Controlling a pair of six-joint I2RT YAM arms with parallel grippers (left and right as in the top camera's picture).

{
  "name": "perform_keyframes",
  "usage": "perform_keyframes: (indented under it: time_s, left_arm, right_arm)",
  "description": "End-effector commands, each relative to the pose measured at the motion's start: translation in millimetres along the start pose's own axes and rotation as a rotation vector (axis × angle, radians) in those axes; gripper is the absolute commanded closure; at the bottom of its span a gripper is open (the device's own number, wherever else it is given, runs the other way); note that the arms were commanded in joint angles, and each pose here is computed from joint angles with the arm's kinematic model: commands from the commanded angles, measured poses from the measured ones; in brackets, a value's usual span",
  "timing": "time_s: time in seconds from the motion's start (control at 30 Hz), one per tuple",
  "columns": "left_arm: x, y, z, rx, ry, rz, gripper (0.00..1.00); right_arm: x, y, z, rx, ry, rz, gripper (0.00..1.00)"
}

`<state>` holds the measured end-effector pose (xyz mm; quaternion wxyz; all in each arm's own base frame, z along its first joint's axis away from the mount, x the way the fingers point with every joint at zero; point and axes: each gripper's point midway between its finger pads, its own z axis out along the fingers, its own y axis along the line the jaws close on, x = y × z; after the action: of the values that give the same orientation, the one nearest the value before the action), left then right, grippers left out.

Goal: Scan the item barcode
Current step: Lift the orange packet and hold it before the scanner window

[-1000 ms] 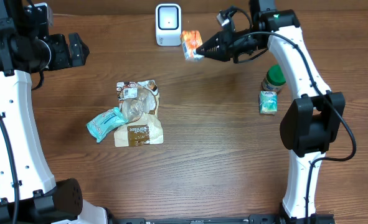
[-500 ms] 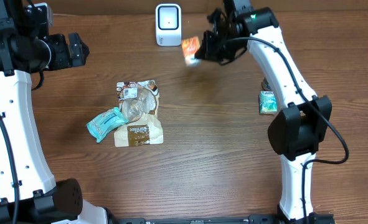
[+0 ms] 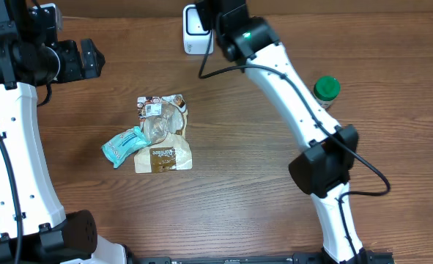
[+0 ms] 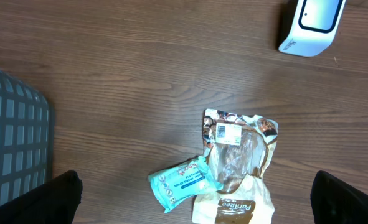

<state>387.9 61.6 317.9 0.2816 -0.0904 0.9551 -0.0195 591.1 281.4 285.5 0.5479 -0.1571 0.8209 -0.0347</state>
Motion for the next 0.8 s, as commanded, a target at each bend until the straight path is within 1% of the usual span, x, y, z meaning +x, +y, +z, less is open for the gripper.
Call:
perform_keyframes:
  time_s: [0.0,0.07,0.1,0.23,0.4,0.5,0.77]
  left_arm:
    - [-3.4,-2.8,-5.2,0.009,-0.018,0.026,0.00]
    - [-3.5,-2.8,-5.2,0.009,-0.019,0.026,0.00]
    - [-3.4,-2.8,-5.2,0.009,-0.018,0.026,0.00]
    - [-3.4,-2.8,-5.3,0.009,-0.019,0.026,0.00]
    - [-3.4,-2.8,-5.2,0.009,-0.018,0.026,0.00]
    - [-3.5,-2.8,-5.2,0.009,-0.019,0.026,0.00]
    - [-3.5,-2.8,-5.2,0.009,-0.019,0.026,0.00]
  right_arm:
    - [23.7,-7.0,33.5,0.106,0.021,-0.240,0.96]
    - [30.5,-1.8,45.5,0.108,0.014,-0.310,0.96]
    - [40.1,3.1,55.7,0.106,0.020,-0.357,0.96]
    - [60.9,13.9,77.9,0.104,0.024,-0.429,0.96]
    - [90.6,33.5,97.0,0.057,0.053,-0.577,0.96]
    - [96.6,37.3,99.3,0.051,0.060,-0.581,0.96]
    - [97.3,43.6,97.7,0.042,0.059,-0.584,0.96]
